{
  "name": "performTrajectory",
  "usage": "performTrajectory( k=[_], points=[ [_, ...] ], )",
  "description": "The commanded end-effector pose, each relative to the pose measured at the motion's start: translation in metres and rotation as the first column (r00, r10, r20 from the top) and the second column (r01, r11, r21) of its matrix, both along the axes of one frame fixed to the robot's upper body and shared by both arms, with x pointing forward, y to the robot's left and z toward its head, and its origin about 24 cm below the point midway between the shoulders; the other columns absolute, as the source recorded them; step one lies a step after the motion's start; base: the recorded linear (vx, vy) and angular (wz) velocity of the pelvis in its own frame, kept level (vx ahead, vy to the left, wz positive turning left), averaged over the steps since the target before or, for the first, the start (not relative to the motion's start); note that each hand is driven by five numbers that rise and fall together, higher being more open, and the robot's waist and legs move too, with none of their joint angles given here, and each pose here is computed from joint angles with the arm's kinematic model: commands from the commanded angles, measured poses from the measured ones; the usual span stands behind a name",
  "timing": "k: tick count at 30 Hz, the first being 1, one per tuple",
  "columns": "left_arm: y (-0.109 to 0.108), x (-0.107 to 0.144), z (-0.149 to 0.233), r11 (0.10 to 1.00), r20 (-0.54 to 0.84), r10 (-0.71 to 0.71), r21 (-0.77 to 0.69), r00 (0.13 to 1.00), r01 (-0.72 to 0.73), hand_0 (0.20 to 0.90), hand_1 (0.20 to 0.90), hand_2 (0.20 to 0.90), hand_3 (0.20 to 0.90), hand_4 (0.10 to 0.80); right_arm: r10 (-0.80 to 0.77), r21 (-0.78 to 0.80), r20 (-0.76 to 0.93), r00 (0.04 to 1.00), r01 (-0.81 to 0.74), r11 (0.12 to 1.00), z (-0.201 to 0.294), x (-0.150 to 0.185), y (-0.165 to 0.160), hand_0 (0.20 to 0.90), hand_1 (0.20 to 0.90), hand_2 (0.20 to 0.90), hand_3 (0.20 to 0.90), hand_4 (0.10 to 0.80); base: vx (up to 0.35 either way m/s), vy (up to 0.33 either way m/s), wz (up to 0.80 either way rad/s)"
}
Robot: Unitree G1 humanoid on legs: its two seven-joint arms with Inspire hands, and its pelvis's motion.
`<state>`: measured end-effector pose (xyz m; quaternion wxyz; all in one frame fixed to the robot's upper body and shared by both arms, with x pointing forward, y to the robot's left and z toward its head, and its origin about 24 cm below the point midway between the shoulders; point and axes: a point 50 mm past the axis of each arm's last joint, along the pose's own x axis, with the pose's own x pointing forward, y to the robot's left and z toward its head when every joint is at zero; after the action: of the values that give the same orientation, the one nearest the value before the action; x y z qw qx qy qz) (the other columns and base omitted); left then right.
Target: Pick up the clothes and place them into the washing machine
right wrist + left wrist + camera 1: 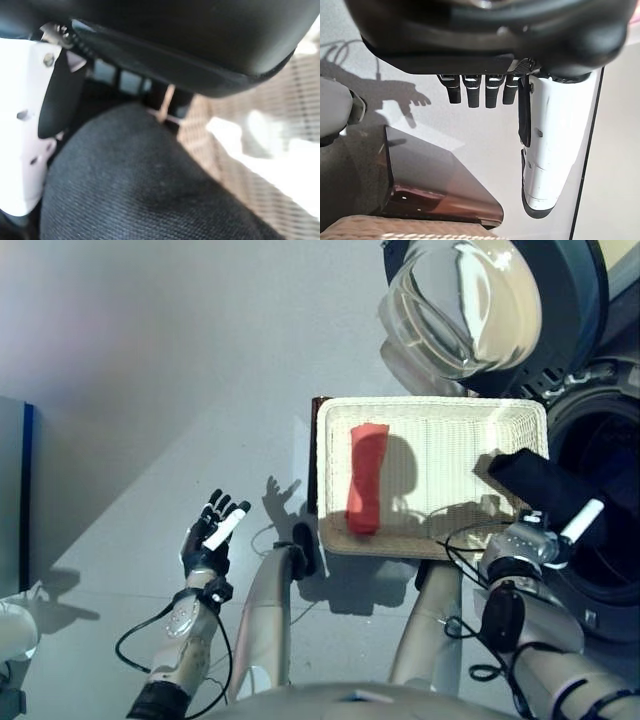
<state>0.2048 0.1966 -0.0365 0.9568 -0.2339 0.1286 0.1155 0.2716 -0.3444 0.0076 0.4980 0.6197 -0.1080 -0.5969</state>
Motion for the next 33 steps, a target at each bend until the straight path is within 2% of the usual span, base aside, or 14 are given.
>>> performTrajectory(
  k=[1, 8, 19, 20, 26, 32, 33],
  points=[
    [0.021, 0.001, 0.021, 0.997, 0.111, 0.059, 0.034, 0.992, -0.063, 0.900, 0.900, 0.900, 0.900, 0.800, -0.249, -0.130, 0.012, 0.968, 0.249, 0.960, 0.046, -0.034, -0.067, 0.200, 0.200, 0.200, 0.200, 0.300, 0.000, 0.000, 0.00],
    [0.030, -0.006, 0.022, 0.996, 0.105, 0.044, 0.076, 0.994, -0.052, 0.900, 0.900, 0.900, 0.900, 0.800, -0.381, -0.208, 0.002, 0.925, 0.373, 0.904, 0.099, -0.067, -0.120, 0.200, 0.200, 0.200, 0.200, 0.300, 0.000, 0.000, 0.00],
    [0.027, -0.008, 0.019, 0.997, 0.087, 0.043, 0.067, 0.995, -0.049, 0.900, 0.900, 0.900, 0.900, 0.800, -0.434, -0.272, -0.012, 0.901, 0.414, 0.868, 0.115, -0.078, -0.127, 0.200, 0.200, 0.200, 0.200, 0.300, 0.000, -0.001, -0.02],
    [0.027, -0.007, 0.019, 0.996, 0.089, 0.043, 0.070, 0.995, -0.049, 0.900, 0.900, 0.900, 0.900, 0.800, -0.424, -0.275, -0.020, 0.906, 0.403, 0.873, 0.114, -0.075, -0.125, 0.900, 0.900, 0.900, 0.900, 0.800, 0.000, 0.000, 0.00],
    [0.028, -0.006, 0.020, 0.996, 0.097, 0.058, 0.064, 0.994, -0.064, 0.900, 0.900, 0.900, 0.900, 0.800, -0.355, -0.266, -0.052, 0.933, 0.330, 0.906, 0.097, -0.062, -0.113, 0.900, 0.900, 0.900, 0.900, 0.800, 0.000, 0.000, 0.00],
    [0.031, -0.004, 0.021, 0.995, 0.098, 0.073, 0.064, 0.993, -0.079, 0.900, 0.900, 0.900, 0.900, 0.800, -0.208, -0.265, -0.085, 0.974, 0.179, 0.947, 0.072, -0.042, -0.092, 0.900, 0.900, 0.900, 0.900, 0.800, 0.000, 0.000, 0.00],
    [0.031, -0.004, 0.022, 0.995, 0.107, 0.068, 0.060, 0.992, -0.074, 0.900, 0.900, 0.900, 0.900, 0.800, -0.143, -0.286, -0.142, 0.979, 0.098, 0.953, 0.067, -0.035, -0.087, 0.900, 0.900, 0.900, 0.900, 0.800, 0.000, 0.000, 0.00]
  ],
)
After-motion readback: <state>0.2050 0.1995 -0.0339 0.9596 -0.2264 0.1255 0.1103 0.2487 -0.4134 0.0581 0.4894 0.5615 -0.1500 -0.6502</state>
